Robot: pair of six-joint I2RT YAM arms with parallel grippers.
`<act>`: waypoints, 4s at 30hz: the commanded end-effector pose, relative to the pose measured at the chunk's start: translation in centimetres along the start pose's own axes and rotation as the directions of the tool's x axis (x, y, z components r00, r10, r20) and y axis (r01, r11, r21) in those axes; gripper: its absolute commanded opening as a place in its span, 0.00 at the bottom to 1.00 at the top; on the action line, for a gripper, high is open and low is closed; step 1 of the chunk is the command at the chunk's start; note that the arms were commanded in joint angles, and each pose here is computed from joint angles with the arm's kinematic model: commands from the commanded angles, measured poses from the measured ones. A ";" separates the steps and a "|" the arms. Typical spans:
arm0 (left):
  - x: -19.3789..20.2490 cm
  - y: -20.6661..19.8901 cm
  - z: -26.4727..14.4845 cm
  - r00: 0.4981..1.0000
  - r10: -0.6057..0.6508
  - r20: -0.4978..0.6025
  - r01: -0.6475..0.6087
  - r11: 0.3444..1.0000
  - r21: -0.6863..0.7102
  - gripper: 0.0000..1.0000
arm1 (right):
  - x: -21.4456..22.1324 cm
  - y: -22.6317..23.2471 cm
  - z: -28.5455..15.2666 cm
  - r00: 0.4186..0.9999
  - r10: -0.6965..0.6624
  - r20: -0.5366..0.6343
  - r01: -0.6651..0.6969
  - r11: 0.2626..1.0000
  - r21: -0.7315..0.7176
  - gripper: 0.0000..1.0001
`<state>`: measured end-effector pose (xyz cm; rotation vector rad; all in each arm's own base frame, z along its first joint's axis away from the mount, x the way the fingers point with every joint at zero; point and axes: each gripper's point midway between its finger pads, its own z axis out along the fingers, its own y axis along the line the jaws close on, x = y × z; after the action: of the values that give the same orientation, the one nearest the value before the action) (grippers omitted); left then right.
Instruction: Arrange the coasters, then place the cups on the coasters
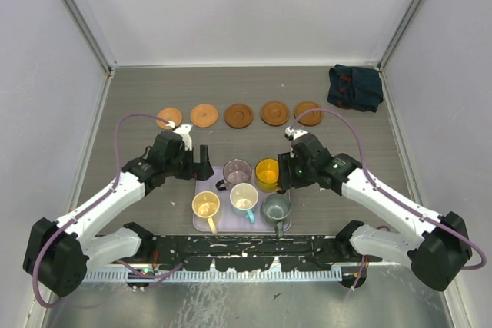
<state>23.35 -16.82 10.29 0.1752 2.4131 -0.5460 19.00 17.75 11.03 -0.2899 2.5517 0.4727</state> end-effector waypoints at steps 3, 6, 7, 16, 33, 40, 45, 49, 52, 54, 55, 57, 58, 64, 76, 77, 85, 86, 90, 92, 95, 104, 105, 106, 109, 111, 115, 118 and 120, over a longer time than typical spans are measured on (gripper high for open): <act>-2.4 -1.4 0.1 0.997 0.006 0.073 -0.009 0.999 0.046 0.98 | -0.1 1.7 0.9 0.998 -0.066 -0.003 0.066 0.997 -0.030 0.58; -2.5 -1.3 0.1 0.997 0.009 0.076 -0.012 0.999 0.042 0.98 | 0.3 1.7 1.5 0.997 -0.078 -0.024 0.078 0.997 -0.014 0.57; -2.5 -1.3 0.1 0.997 0.010 0.076 -0.013 0.999 0.041 0.98 | 0.4 1.7 1.7 0.996 -0.081 -0.029 0.081 0.997 -0.007 0.57; -2.4 -1.1 0.3 0.997 0.013 0.071 -0.015 0.999 0.035 0.98 | 1.3 0.7 3.4 0.994 -0.082 -0.066 0.086 0.995 0.058 0.54; -2.0 -0.9 0.7 0.998 0.022 0.051 -0.023 0.999 0.024 0.98 | 1.0 0.5 5.0 0.993 -0.088 -0.074 0.095 0.990 0.101 0.47; -2.0 -0.9 0.9 0.998 0.021 0.052 -0.022 0.999 0.025 0.98 | 0.2 0.8 4.8 0.995 -0.090 -0.043 0.094 0.990 0.101 0.45; -2.0 -0.9 1.0 0.999 0.015 0.050 -0.016 0.999 0.029 0.98 | -0.4 1.1 4.5 0.995 -0.093 -0.023 0.095 0.991 0.092 0.45; -1.9 -1.0 1.0 0.999 0.013 0.049 -0.015 0.999 0.030 0.98 | -0.6 1.3 4.4 0.995 -0.095 -0.010 0.095 0.991 0.089 0.45; -1.9 -1.0 1.0 0.999 0.010 0.050 -0.012 0.999 0.032 0.98 | -0.8 1.4 4.4 0.995 -0.097 -0.004 0.097 0.992 0.086 0.44; -1.8 -0.9 1.0 0.999 0.009 0.049 -0.010 0.999 0.031 0.98 | -1.0 1.6 4.3 0.995 -0.098 0.006 0.097 0.992 0.080 0.40; -1.8 -0.9 1.0 0.999 0.009 0.049 -0.010 0.999 0.031 0.98 | -1.1 1.6 4.3 0.995 -0.098 0.009 0.097 0.992 0.079 0.37; -1.8 -0.9 1.0 0.999 0.008 0.049 -0.010 1.000 0.030 0.98 | -1.3 1.8 4.3 0.995 -0.102 0.017 0.101 0.992 0.074 0.31; -1.8 -0.9 1.0 0.999 0.008 0.049 -0.009 1.000 0.029 0.98 | -1.4 1.8 4.4 0.994 -0.105 0.019 0.103 0.992 0.074 0.28; -1.8 -0.8 1.1 0.999 0.008 0.049 -0.010 1.000 0.027 0.98 | -1.9 2.0 4.4 0.993 -0.115 0.023 0.113 0.990 0.082 0.02; -2.4 -0.9 0.9 0.997 0.013 0.077 -0.015 0.999 0.029 0.98 | -7.1 1.1 1.7 0.958 -0.202 0.206 0.149 0.958 0.247 0.01; -2.4 -1.0 0.8 0.997 0.012 0.079 -0.015 0.999 0.029 0.98 | -7.7 1.1 1.3 0.951 -0.209 0.226 0.148 0.954 0.261 0.01; -2.9 -0.8 0.5 0.995 0.020 0.102 -0.021 1.000 0.018 0.98 | -12.2 -0.2 -2.1 0.882 -0.266 0.390 0.104 0.916 0.388 0.01; -2.9 -0.8 0.5 0.994 0.020 0.104 -0.022 1.000 0.015 0.98 | -12.7 -0.5 -2.4 0.871 -0.278 0.406 0.099 0.907 0.410 0.01; -3.1 -0.8 0.7 0.994 0.023 0.106 -0.025 1.000 0.013 0.98 | -14.9 -1.5 -3.4 0.812 -0.347 0.470 0.079 0.862 0.500 0.01; -3.2 -0.8 0.8 0.994 0.024 0.107 -0.026 1.000 0.013 0.98 | -16.1 -2.0 -3.7 0.775 -0.406 0.483 0.085 0.826 0.557 0.01; -3.4 -0.8 1.0 0.993 0.028 0.111 -0.029 1.000 0.012 0.98 | -17.6 -3.1 -3.7 0.723 -0.475 0.502 0.074 0.775 0.628 0.01; -4.4 -0.6 1.4 0.990 0.049 0.130 -0.047 0.999 -0.012 0.98 | -23.3 -10.6 -1.4 0.691 -0.346 0.635 -0.037 0.860 0.509 0.01; -4.5 -0.5 1.5 0.990 0.051 0.131 -0.049 0.999 -0.018 0.98 | -23.8 -11.5 -1.3 0.686 -0.341 0.642 -0.042 0.863 0.503 0.01; -4.5 -0.4 1.6 0.990 0.051 0.132 -0.049 0.999 -0.023 0.98 | -24.2 -12.6 -1.3 0.685 -0.332 0.648 -0.053 0.865 0.500 0.01; -4.8 -0.3 1.9 0.989 0.053 0.138 -0.049 0.998 -0.031 0.98 | -25.7 -15.1 -1.1 0.675 -0.296 0.676 -0.075 0.884 0.462 0.01; -4.9 -0.2 2.2 0.989 0.049 0.139 -0.044 0.998 -0.035 0.98 | -26.5 -16.4 -0.8 0.673 -0.270 0.689 -0.081 0.899 0.431 0.01; -5.4 -0.2 2.6 0.987 0.036 0.156 -0.030 0.999 -0.043 0.98 | -27.1 -17.6 0.4 0.683 -0.260 0.683 -0.073 0.906 0.418 0.01; -6.0 -0.1 2.7 0.984 0.029 0.177 -0.020 0.998 -0.053 0.98 | -27.1 -17.8 1.2 0.680 -0.262 0.684 -0.059 0.911 0.408 0.01; -6.3 0.0 2.7 0.981 0.027 0.191 -0.016 0.998 -0.062 0.98 | -26.9 -17.8 1.7 0.678 -0.259 0.687 -0.056 0.915 0.400 0.01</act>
<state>26.89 -16.87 8.68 0.1563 2.3808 -0.4370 43.99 3.15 11.54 -0.0624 2.0270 -0.1164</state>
